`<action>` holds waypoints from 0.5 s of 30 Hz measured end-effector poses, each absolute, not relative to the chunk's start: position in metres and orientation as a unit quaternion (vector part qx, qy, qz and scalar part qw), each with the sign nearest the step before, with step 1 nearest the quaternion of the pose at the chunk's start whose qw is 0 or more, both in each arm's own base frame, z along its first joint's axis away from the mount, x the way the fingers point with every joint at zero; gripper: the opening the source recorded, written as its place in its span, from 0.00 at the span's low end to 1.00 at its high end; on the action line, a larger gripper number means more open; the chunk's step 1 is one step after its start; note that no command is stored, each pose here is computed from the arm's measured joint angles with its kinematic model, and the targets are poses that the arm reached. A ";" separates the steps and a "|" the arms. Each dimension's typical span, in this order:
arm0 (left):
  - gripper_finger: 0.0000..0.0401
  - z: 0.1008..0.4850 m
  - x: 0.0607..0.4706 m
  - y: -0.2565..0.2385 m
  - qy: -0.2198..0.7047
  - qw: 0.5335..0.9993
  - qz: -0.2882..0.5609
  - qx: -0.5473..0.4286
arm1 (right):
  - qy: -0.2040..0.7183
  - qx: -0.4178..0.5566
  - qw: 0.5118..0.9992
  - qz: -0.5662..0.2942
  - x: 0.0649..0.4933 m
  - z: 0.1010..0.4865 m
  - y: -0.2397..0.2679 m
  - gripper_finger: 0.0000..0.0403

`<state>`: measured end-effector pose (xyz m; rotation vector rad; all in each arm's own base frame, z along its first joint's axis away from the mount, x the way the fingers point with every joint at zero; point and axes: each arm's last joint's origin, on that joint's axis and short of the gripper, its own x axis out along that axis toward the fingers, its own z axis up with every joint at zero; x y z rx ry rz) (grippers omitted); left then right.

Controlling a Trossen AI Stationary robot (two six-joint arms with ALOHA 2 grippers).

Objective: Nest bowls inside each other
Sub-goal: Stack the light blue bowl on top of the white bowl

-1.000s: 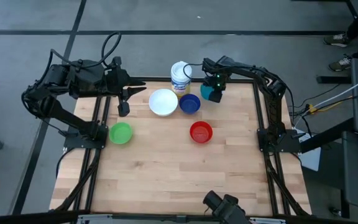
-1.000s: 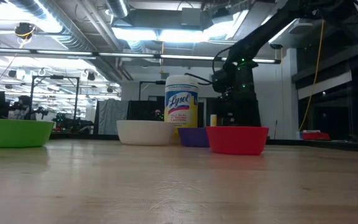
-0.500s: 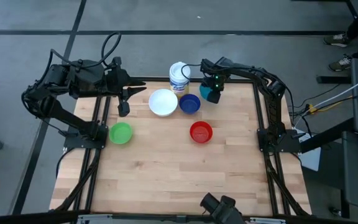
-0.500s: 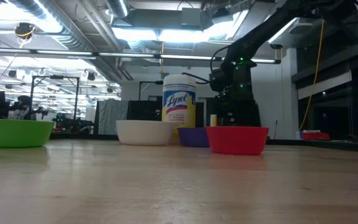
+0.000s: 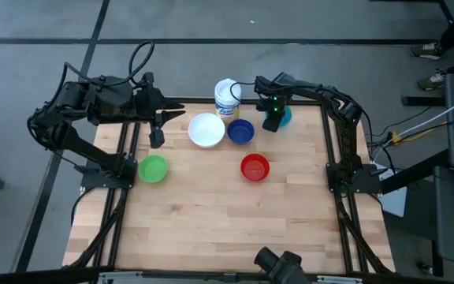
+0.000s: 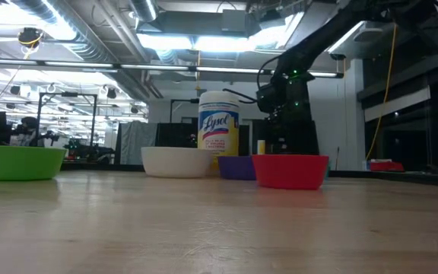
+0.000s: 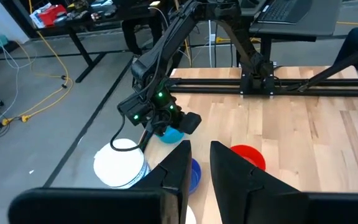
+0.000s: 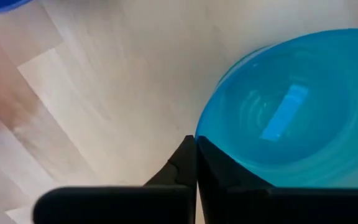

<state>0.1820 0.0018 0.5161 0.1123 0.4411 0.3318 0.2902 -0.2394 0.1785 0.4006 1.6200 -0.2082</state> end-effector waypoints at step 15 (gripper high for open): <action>0.07 0.506 0.175 0.004 0.274 0.937 0.201 0.077 | 0.705 0.130 0.688 -0.112 0.307 0.220 -0.192 0.00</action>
